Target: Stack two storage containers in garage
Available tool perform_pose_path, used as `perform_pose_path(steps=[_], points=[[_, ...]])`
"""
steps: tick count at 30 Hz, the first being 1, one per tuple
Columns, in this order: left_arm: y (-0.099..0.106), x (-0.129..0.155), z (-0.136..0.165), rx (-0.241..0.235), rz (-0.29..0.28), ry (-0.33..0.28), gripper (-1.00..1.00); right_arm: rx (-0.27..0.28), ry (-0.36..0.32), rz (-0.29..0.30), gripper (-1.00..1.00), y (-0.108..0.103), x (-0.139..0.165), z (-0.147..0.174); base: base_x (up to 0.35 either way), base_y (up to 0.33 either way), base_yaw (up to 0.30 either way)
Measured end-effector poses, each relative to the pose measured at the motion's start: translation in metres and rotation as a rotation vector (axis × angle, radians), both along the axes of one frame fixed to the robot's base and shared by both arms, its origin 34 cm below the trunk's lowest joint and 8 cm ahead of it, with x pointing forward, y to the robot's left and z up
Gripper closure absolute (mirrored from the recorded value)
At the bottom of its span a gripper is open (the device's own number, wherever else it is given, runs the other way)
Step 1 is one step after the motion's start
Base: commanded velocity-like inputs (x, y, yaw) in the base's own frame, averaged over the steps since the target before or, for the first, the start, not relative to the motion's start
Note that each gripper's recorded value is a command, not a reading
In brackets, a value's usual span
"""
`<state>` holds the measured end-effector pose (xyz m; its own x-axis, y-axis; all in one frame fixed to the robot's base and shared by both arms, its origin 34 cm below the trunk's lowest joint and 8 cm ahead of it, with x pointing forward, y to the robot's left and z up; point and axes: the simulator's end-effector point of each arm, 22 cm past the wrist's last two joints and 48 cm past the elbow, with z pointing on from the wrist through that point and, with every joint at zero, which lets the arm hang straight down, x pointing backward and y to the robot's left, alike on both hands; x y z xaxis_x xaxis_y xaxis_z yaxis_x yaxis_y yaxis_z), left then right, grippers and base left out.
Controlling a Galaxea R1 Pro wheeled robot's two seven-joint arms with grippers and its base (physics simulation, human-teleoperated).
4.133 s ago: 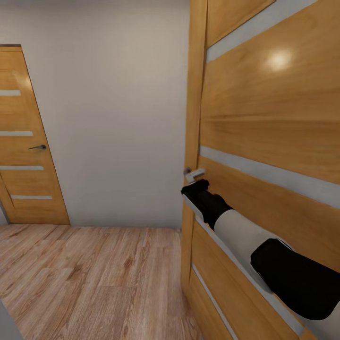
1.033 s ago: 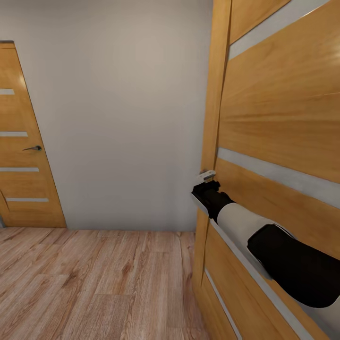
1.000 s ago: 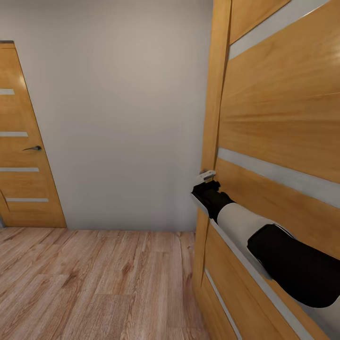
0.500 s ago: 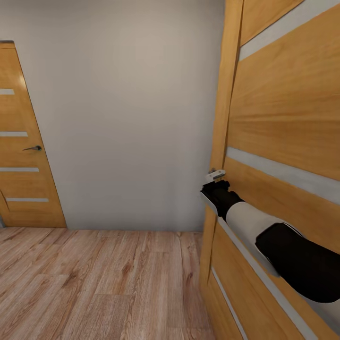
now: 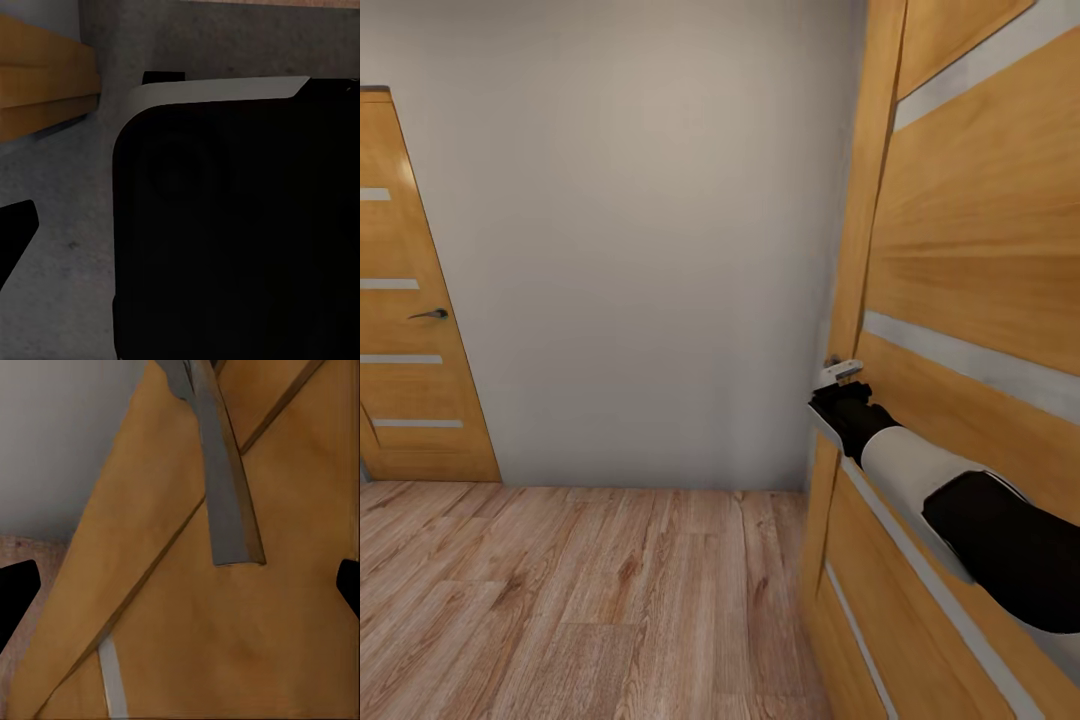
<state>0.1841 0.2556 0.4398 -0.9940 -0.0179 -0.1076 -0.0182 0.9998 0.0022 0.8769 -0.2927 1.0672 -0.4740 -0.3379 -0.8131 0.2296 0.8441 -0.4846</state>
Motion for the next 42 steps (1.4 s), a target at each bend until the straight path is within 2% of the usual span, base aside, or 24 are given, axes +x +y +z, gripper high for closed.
perform_pose_path(steps=[10, 30, 33, 42], points=[[0.0, 0.0, 0.0, 0.0, 0.0, 0.0, -1.0, -0.006, -0.005, -0.031, -1.0, -0.026, -0.001, 0.002, 0.0, 0.0, 0.0], [0.0, 0.0, 0.0, 0.0, 0.0, 0.0, -1.0, -0.022, -0.007, -0.073, -1.0, -0.059, -0.004, 0.005, 0.0, 0.0, 0.0], [0.0, 0.0, 0.0, 0.0, 0.0, 0.0, -1.0, -0.024, -0.005, -0.084, -1.0, -0.069, -0.006, 0.004, 0.0, 0.0, 0.0], [0.0, 0.0, 0.0, 0.0, 0.0, 0.0, -1.0, -0.023, -0.003, -0.082, -1.0, -0.069, -0.006, 0.004, 0.0, 0.0, 0.0]])
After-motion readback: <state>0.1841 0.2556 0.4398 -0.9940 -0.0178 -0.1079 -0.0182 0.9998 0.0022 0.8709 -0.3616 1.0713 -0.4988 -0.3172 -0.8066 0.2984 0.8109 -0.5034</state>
